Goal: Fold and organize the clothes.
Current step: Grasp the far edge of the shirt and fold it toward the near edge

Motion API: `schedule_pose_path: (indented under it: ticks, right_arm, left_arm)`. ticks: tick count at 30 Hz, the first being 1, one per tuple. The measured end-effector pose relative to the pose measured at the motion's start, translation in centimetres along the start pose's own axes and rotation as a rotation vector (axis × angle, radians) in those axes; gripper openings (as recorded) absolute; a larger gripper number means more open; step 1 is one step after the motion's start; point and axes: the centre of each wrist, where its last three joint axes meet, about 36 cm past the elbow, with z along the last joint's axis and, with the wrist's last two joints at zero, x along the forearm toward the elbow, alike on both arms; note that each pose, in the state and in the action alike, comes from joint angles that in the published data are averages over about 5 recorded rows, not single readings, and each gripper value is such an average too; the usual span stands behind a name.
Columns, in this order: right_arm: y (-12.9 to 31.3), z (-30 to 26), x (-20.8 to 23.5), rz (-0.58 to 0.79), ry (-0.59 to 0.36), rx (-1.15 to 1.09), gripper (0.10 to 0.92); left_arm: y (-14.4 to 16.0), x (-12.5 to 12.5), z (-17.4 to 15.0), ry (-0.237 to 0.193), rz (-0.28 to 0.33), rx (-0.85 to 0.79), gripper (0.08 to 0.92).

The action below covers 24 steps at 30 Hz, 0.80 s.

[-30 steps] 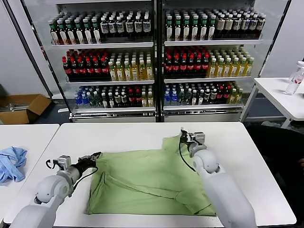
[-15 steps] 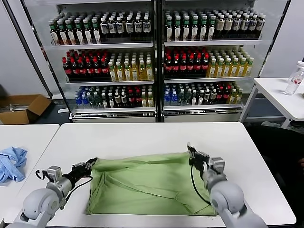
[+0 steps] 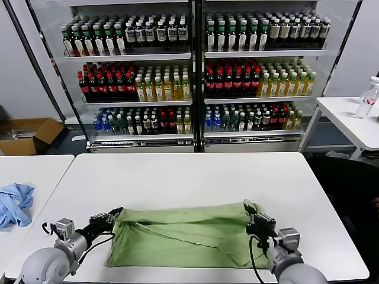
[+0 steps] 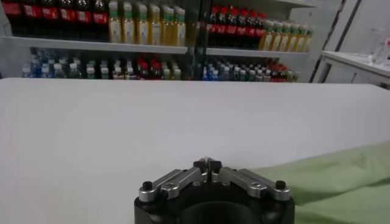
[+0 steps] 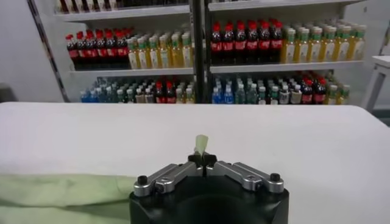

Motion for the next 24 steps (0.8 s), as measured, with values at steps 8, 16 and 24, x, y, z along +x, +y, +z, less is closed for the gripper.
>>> schedule_pose_path:
  ticks: [8,16,24]
  right_arm:
    - [0.4,0.9,1.8,0.008,0.034,0.009,0.105]
    - [0.6,1.9,2.7,0.021,0.065,0.029,0.105]
    - [0.8,2.2,3.4,0.032,0.077,0.058,0.118]
  left_arm:
    - [-0.3,0.4,-0.1,0.026,0.021,-0.010,0.086]
    - [-0.2,0.9,-0.1,0.074,0.023,-0.047,0.086]
    - [0.1,1.0,-0.1,0.095,0.008,-0.084,0.115]
